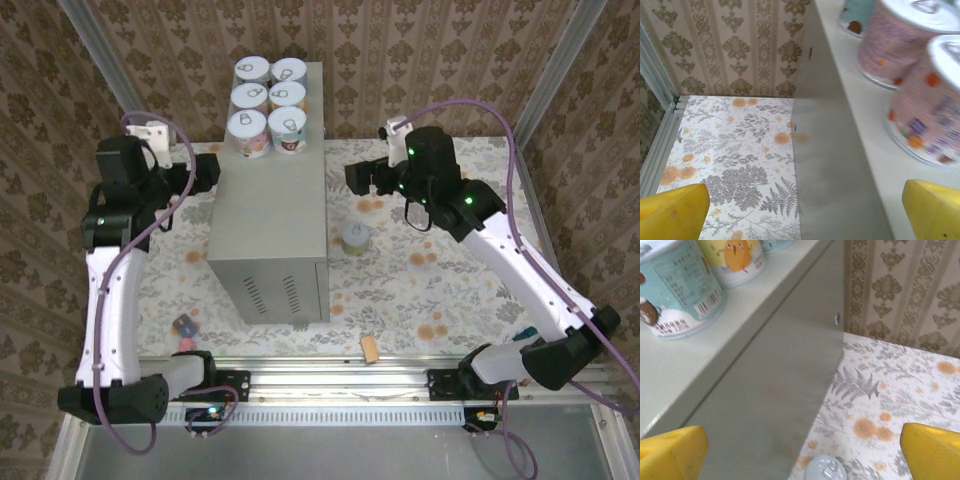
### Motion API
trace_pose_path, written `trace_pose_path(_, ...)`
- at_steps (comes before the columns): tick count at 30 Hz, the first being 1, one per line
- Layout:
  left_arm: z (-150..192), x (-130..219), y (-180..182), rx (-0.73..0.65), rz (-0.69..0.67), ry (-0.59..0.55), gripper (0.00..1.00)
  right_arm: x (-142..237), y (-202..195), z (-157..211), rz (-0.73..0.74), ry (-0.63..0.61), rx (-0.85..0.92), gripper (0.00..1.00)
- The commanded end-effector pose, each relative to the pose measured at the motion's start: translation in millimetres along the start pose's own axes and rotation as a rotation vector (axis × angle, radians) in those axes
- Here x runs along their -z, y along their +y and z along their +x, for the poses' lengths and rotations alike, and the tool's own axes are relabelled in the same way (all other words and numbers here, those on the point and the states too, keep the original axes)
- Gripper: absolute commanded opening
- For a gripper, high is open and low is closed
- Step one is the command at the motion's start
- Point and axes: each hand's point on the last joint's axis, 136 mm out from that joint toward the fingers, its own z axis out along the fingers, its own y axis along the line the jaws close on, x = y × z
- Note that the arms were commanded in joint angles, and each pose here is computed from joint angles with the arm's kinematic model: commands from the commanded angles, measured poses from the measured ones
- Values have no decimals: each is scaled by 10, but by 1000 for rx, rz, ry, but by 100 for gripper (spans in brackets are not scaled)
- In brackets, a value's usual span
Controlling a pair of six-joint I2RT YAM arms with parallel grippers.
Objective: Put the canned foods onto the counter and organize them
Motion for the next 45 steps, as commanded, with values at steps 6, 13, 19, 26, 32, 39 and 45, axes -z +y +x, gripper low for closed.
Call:
trace_pose_path(6, 289, 633, -644, -108, 259, 38, 100, -13, -280, 746, 115, 145, -67, 100)
trace_pose_path(13, 457, 1043, -1230, -245, 463, 52, 100, -257, -430, 1396, 177, 253, -120, 100)
trace_pose_path(19, 595, 1113, -1456, -312, 525, 77, 100, -486, -563, 1902, 240, 340, -137, 100)
trace_pose_path(26, 652, 1069, -1574, -354, 528, 92, 100, -790, -558, 2358, 233, 438, -149, 100)
trace_pose_path(32, 636, 1032, -1656, -361, 536, 97, 100, -1039, -473, 2553, 214, 483, -133, 100)
trace_pose_path(39, 619, 947, -1750, -372, 543, 110, 100, -1288, -386, 2667, 200, 509, -110, 100)
trace_pose_path(45, 605, 920, -1774, -385, 536, 112, 100, -1524, -379, 2695, 206, 510, -96, 100)
